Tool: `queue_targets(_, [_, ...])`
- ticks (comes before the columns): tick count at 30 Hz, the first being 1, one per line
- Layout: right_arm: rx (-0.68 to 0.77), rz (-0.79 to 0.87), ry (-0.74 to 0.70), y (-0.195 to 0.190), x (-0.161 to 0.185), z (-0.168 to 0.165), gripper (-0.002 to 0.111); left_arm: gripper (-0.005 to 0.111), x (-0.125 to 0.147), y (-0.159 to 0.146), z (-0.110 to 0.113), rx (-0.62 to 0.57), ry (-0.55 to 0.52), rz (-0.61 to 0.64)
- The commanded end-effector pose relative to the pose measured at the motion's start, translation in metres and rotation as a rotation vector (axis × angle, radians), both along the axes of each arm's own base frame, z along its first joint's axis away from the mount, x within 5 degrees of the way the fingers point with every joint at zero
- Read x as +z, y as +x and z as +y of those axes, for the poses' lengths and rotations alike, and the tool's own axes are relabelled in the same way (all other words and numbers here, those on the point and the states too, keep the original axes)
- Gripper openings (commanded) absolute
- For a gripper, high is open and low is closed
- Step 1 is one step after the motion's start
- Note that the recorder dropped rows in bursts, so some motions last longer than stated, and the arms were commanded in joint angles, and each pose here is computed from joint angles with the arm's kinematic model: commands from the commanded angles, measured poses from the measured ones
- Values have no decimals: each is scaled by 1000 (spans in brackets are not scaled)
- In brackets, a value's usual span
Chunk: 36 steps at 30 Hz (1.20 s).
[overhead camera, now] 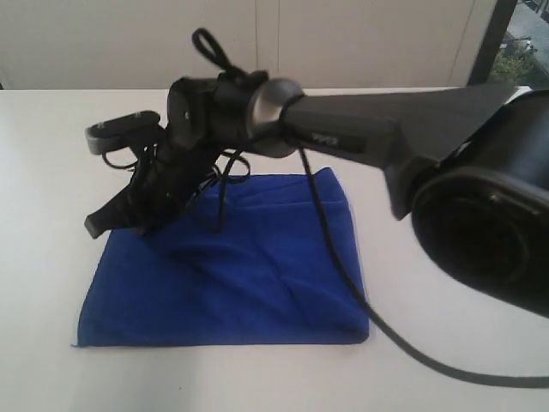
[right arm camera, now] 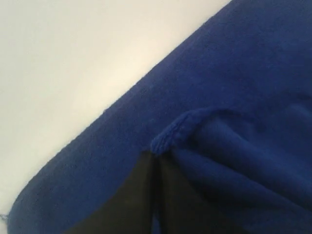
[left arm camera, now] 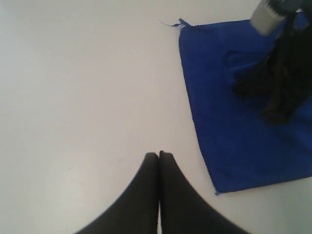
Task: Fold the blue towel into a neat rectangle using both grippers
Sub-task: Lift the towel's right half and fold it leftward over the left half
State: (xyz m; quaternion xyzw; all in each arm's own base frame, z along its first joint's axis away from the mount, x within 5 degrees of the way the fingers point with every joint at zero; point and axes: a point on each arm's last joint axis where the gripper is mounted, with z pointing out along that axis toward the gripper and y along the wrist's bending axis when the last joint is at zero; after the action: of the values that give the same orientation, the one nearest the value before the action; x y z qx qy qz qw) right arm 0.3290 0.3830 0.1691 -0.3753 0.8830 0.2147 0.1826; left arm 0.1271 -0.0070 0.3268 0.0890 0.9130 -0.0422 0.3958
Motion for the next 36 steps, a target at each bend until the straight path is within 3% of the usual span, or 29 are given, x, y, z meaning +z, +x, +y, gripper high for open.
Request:
queue_targets(1, [12, -29, 36, 2, -4, 15, 0, 0, 2, -2, -1, -7, -7, -1])
queue_targets(6, [40, -40, 28, 2, 14, 14, 0, 0, 2, -2, -1, -7, -7, -1])
queue_targets(9, [64, -62, -20, 3, 43, 4, 0, 0, 2, -2, -1, -7, -7, -1])
queue_targets(14, [69, -110, 16, -1, 90, -4, 0, 0, 2, -2, -1, -7, -7, -1])
queue_targets(24, [65, -83, 17, 3, 7, 32, 1, 0, 2, -2, -1, -7, -7, -1])
queue_targets(27, [67, -75, 9, 3, 4, 31, 13, 0, 2, -2, -1, -7, -7, -1])
queue_targets(32, [86, -76, 2, -1, 36, 23, 44, 0, 2, -2, -1, -7, -7, -1])
queue_targets(36, [59, -94, 3, 8, 70, 0, 46, 0, 2, -2, -1, -7, -7, -1])
